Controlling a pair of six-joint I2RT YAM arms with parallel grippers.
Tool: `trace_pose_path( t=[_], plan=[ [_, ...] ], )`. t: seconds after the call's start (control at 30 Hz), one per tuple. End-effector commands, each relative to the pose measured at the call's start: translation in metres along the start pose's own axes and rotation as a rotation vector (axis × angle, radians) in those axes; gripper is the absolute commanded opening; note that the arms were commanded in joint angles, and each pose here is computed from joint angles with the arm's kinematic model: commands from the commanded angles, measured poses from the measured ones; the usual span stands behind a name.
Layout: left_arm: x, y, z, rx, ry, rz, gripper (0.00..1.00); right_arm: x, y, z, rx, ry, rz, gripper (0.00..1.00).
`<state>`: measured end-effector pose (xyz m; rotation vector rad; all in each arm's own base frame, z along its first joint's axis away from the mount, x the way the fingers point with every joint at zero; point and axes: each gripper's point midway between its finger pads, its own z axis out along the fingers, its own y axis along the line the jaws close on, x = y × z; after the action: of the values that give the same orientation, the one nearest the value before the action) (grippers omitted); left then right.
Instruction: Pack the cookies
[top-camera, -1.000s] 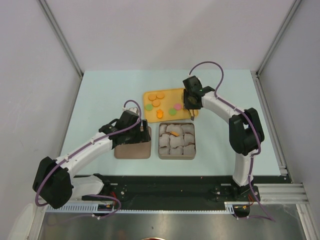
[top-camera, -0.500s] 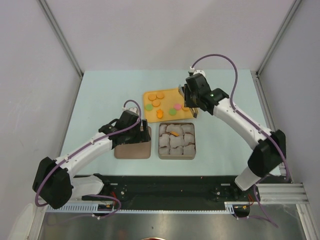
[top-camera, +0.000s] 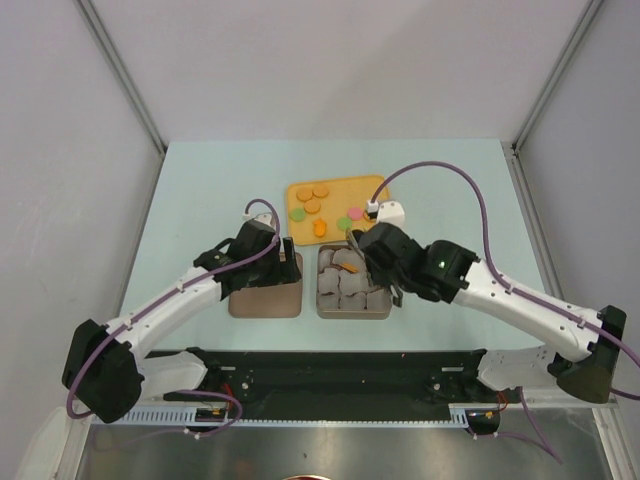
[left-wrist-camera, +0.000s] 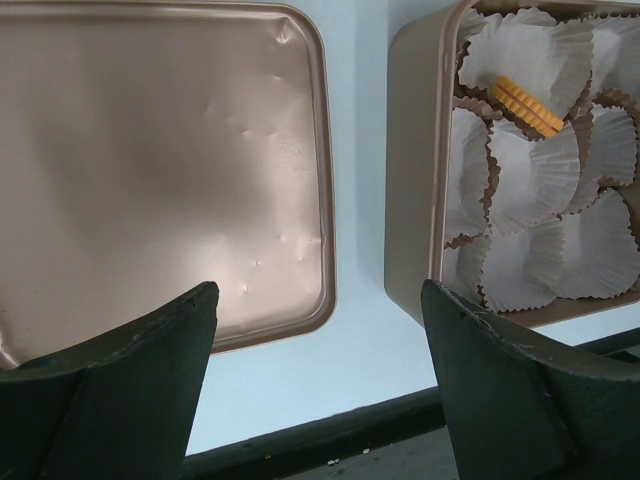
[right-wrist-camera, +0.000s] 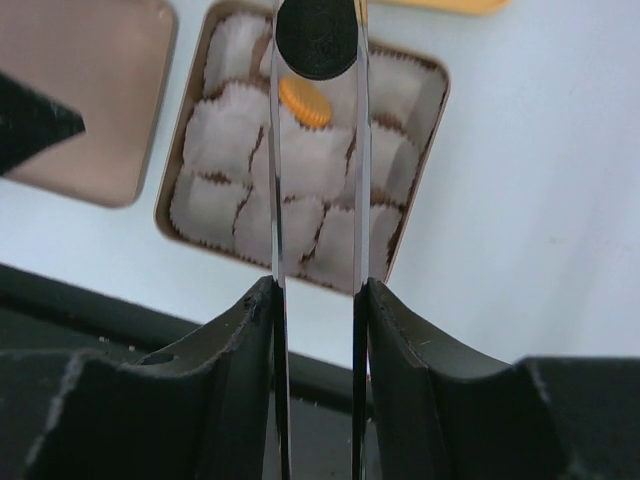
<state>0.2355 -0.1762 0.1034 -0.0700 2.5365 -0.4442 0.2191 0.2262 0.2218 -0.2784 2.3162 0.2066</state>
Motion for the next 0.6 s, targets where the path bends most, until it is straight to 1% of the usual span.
trace_pose_path(
  t=[0.0,0.2,0.4,0.57],
  plan=[
    [-0.009,-0.005,-0.006,0.016,-0.038,0.002,0.87,0.024,0.0,-0.022,0.036,-0.025,0.067,0.27],
    [-0.011,-0.006,-0.007,0.017,-0.045,0.005,0.87,0.05,0.018,-0.027,0.012,-0.006,0.055,0.27],
    [-0.008,-0.004,-0.007,0.013,-0.042,0.002,0.87,0.068,0.02,-0.018,0.031,0.027,0.039,0.28],
    [-0.008,-0.003,-0.007,0.012,-0.043,0.004,0.87,0.073,0.022,-0.018,0.02,0.035,0.049,0.32]
  ],
)
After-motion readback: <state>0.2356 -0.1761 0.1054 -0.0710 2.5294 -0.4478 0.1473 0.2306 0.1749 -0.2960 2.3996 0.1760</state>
